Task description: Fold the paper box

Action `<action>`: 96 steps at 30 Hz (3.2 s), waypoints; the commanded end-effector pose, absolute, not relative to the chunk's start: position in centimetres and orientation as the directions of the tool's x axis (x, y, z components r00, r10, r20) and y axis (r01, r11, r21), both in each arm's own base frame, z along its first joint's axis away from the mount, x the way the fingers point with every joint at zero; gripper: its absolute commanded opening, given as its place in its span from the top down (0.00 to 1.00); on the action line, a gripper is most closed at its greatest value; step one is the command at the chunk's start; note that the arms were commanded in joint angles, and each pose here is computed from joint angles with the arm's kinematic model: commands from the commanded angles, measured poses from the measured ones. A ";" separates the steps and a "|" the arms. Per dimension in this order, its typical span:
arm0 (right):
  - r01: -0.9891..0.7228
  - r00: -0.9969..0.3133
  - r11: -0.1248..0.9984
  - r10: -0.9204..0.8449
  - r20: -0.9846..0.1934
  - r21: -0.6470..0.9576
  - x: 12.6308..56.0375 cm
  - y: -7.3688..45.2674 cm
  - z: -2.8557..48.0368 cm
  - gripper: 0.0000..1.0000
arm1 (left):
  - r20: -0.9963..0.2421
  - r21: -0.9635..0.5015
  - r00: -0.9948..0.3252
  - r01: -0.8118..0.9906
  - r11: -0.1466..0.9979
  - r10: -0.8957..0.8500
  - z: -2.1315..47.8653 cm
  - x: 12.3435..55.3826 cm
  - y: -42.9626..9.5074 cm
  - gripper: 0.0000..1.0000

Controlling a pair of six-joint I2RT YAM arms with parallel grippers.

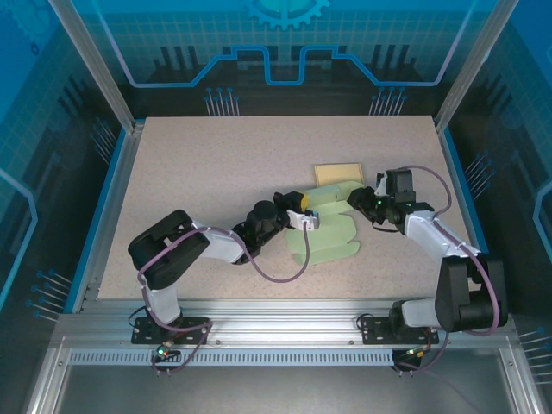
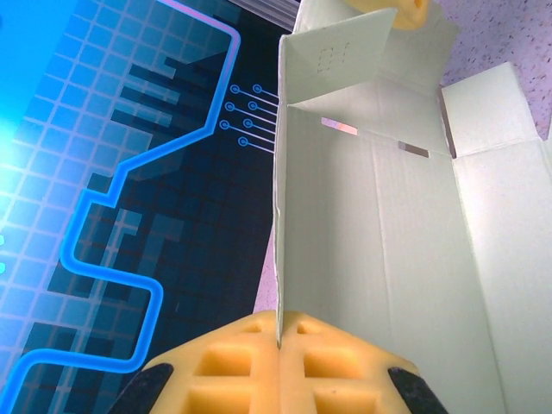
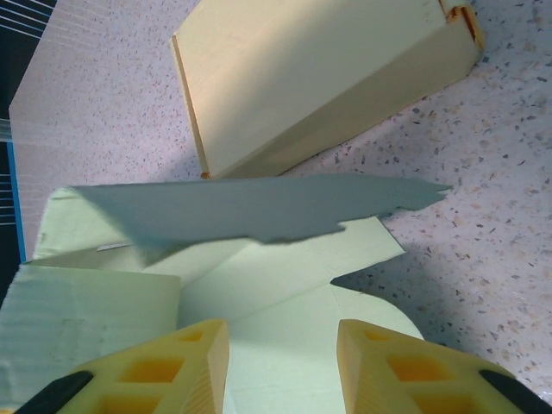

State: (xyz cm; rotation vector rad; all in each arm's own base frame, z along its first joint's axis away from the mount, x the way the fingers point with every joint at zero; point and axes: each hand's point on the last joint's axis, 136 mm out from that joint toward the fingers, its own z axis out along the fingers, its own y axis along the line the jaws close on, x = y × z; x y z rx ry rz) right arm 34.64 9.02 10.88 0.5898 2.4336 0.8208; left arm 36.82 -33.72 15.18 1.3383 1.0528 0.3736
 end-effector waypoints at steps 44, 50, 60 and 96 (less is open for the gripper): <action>-0.041 -0.746 0.843 0.332 -0.578 0.536 27.6 11.6 11.7 0.43 | -0.710 0.599 0.351 0.757 0.261 0.610 17.7 34.7 -30.1 1.00; -0.037 -0.734 0.836 0.349 -0.582 0.547 28.2 11.7 10.2 0.42 | -0.728 0.571 0.325 0.774 0.271 0.604 17.8 34.9 -30.1 1.00; -0.082 -0.763 0.844 0.288 -0.578 0.529 30.2 13.1 9.3 0.43 | -0.787 0.496 0.299 0.827 0.265 0.540 19.2 34.4 -29.9 1.00; -0.133 -0.714 0.822 0.308 -0.628 0.554 33.1 16.5 10.7 0.53 | -0.790 0.473 0.271 0.839 0.267 0.549 18.2 35.2 -31.2 1.00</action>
